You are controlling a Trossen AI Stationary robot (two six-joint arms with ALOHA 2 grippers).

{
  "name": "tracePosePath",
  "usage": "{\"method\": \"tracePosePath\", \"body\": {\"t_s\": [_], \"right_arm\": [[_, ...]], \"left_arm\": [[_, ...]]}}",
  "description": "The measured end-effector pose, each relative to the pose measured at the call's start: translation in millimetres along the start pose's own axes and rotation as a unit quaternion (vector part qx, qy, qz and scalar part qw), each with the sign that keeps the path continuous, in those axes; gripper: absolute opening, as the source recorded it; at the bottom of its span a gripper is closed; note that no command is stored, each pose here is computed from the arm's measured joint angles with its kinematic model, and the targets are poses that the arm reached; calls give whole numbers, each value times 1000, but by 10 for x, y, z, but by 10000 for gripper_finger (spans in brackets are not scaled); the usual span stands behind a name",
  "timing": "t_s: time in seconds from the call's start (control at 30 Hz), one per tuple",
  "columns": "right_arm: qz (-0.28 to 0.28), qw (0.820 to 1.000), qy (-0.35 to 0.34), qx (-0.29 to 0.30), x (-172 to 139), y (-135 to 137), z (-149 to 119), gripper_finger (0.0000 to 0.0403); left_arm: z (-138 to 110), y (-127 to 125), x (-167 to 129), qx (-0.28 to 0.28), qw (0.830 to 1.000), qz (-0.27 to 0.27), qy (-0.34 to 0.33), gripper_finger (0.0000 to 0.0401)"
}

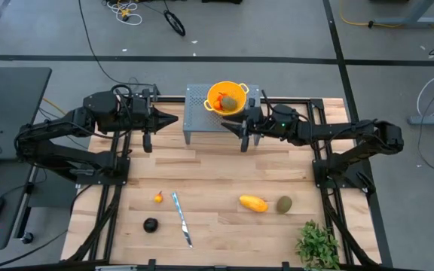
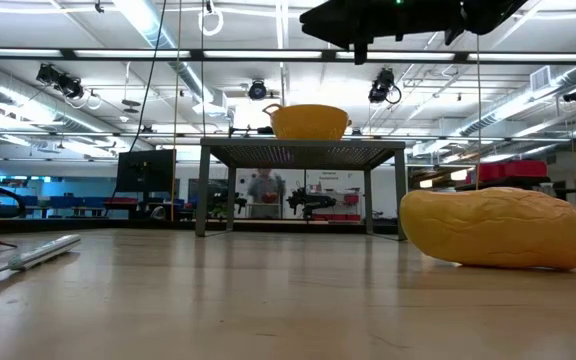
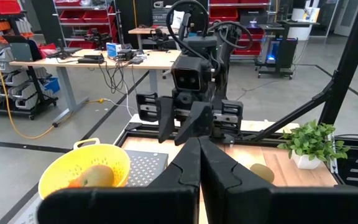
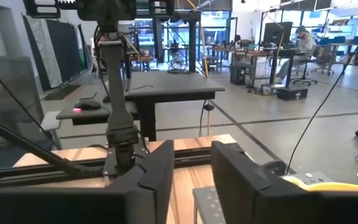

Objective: Pick & Place Fruit
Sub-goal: Put the pear into the yellow colander bowl on the shelf

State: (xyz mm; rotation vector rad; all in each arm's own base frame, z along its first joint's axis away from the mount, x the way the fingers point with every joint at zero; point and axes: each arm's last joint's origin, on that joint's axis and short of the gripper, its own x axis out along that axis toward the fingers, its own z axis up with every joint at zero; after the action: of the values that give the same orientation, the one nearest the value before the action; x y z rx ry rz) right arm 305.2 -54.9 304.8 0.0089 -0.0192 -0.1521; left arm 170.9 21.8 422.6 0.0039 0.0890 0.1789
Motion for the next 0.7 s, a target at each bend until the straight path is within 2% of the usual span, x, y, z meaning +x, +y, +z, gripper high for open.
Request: {"method": "tracePosePath", "body": {"t_s": [0.37, 0.7], "right_arm": [[32, 999, 3, -23, -41, 198, 30, 37], [23, 999, 2, -41, -407, 284, 325, 22]], "left_arm": [[-3, 0, 0, -1, 1000, 0, 2, 1], [-3, -2, 0, -1, 1000, -4, 2, 1]]}}
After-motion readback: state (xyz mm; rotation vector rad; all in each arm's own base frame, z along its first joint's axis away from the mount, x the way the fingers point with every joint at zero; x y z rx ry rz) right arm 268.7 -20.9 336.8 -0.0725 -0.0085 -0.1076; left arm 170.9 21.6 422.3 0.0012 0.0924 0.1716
